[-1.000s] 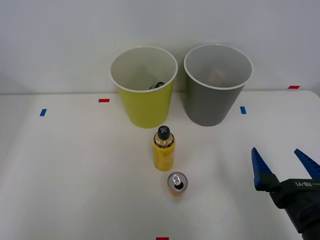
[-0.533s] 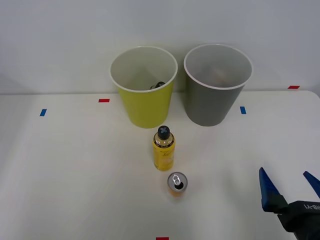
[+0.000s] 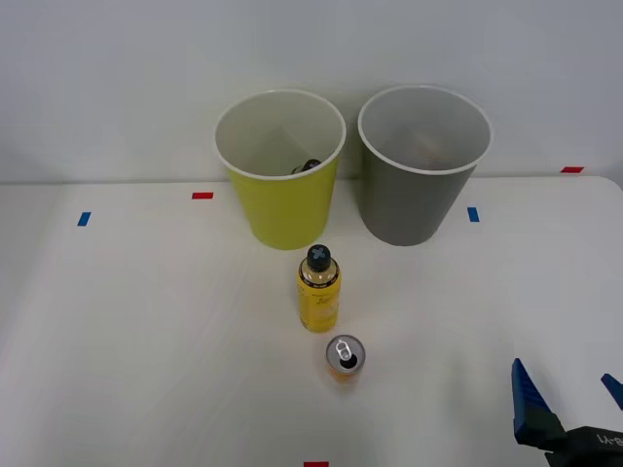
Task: Put cans in the gray bin, plastic bottles in the light green bin
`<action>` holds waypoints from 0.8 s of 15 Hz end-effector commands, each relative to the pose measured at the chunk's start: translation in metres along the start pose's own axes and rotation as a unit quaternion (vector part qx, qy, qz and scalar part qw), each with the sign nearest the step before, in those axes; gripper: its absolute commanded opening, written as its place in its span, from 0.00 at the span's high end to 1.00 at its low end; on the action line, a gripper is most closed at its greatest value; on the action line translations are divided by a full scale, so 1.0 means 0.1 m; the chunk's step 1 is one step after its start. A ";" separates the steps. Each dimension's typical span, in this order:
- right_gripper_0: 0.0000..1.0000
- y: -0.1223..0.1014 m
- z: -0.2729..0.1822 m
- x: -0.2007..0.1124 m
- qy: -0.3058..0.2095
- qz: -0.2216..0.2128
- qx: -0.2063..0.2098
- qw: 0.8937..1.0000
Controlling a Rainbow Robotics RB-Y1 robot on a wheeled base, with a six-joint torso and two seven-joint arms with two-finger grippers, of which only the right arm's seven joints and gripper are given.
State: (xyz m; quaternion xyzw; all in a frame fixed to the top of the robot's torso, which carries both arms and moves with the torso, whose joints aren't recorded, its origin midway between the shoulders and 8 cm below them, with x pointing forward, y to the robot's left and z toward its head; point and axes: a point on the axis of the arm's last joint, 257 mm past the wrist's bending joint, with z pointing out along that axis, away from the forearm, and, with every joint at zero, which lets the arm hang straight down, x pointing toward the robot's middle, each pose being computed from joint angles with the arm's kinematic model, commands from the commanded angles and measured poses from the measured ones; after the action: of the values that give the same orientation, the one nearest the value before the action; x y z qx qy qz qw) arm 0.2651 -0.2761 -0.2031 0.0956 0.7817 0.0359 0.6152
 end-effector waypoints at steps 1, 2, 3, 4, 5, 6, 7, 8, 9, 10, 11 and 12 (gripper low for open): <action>0.00 0.00 -0.06 0.07 -0.063 0.029 -0.017 0.997; 0.00 -0.01 -0.08 0.14 -0.074 0.033 -0.023 0.996; 0.00 -0.02 -0.10 0.18 -0.080 0.036 -0.024 0.996; 0.00 -0.02 -0.12 0.20 -0.083 0.035 -0.024 0.996; 0.00 -0.01 -0.12 0.22 -0.083 0.035 -0.022 0.996; 0.00 -0.01 -0.12 0.23 -0.083 0.035 -0.021 0.996; 0.00 0.00 -0.13 0.24 -0.087 0.035 -0.020 0.995; 0.00 0.00 -0.14 0.29 -0.094 0.035 -0.021 0.995; 0.00 0.00 -0.17 0.32 -0.102 0.037 -0.024 0.994; 0.00 0.00 -0.20 0.38 -0.107 0.046 -0.030 0.993; 0.00 0.06 -0.25 0.44 -0.117 0.055 -0.055 0.990; 0.00 0.09 -0.28 0.50 -0.122 0.072 -0.077 0.987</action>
State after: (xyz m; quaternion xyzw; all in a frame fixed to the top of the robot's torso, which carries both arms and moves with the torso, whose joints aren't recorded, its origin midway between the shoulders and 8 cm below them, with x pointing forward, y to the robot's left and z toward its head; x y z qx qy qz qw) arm 0.2341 -0.2637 -0.2352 0.1144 0.6967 0.0948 0.7018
